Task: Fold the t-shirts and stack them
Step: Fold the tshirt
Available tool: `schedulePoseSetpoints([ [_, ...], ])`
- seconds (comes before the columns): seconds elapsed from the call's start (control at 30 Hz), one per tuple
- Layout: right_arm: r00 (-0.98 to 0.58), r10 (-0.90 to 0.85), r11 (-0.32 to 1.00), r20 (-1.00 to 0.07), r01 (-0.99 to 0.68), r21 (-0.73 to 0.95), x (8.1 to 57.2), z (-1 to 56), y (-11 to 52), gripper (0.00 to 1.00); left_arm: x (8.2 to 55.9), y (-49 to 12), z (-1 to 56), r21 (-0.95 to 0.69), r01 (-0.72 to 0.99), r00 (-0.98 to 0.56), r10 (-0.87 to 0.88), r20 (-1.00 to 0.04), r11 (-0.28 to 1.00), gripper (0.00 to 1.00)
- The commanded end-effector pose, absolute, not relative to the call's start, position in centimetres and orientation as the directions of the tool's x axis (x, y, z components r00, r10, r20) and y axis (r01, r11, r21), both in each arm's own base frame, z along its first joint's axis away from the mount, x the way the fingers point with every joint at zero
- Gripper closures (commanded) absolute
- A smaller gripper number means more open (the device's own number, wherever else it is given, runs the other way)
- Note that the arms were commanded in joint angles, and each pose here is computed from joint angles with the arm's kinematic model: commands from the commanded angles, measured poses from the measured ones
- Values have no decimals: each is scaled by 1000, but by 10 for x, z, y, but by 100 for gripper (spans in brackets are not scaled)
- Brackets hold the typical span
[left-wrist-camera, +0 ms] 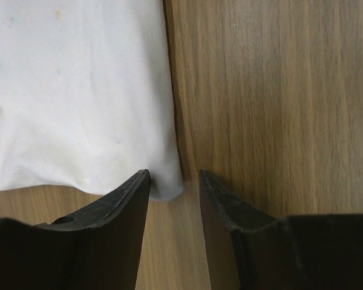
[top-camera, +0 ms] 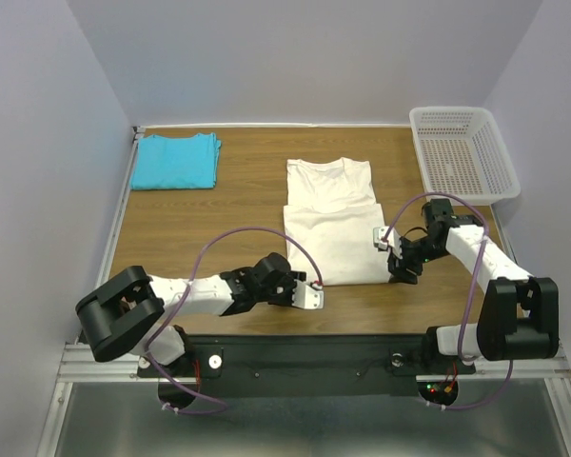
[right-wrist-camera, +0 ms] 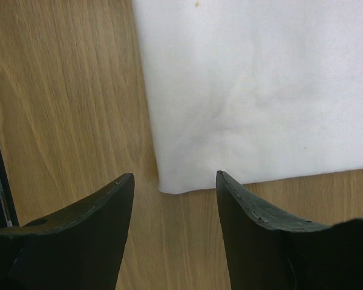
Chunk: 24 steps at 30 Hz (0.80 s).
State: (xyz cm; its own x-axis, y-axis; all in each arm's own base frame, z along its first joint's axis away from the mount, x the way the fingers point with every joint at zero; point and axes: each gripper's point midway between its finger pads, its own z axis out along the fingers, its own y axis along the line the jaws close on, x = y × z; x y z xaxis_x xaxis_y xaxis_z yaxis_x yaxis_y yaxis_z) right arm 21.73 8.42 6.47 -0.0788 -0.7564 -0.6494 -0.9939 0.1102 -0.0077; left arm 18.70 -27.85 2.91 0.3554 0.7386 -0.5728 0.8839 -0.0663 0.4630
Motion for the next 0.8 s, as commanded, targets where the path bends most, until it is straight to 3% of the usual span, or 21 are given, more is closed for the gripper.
schedulePoseSetpoints([
  [0.0,-52,-753,90,-656,-996,-24,219,61,84,38,204,-296,50,532,846,392,719,-574,-37,51],
  [0.1,-2,-753,39,-658,-998,-42,215,56,85,37,207,-298,45,529,847,387,733,-560,-42,56],
  [0.17,25,-758,3,-652,-999,-41,207,47,84,37,208,-299,44,524,850,386,736,-556,-50,65],
  [0.33,88,-784,-70,-614,-996,-53,205,32,77,36,208,-300,44,522,851,386,735,-558,-51,70],
  [0.77,35,-827,20,-560,-996,-91,217,8,65,40,203,-302,49,511,858,390,716,-579,-54,78],
])
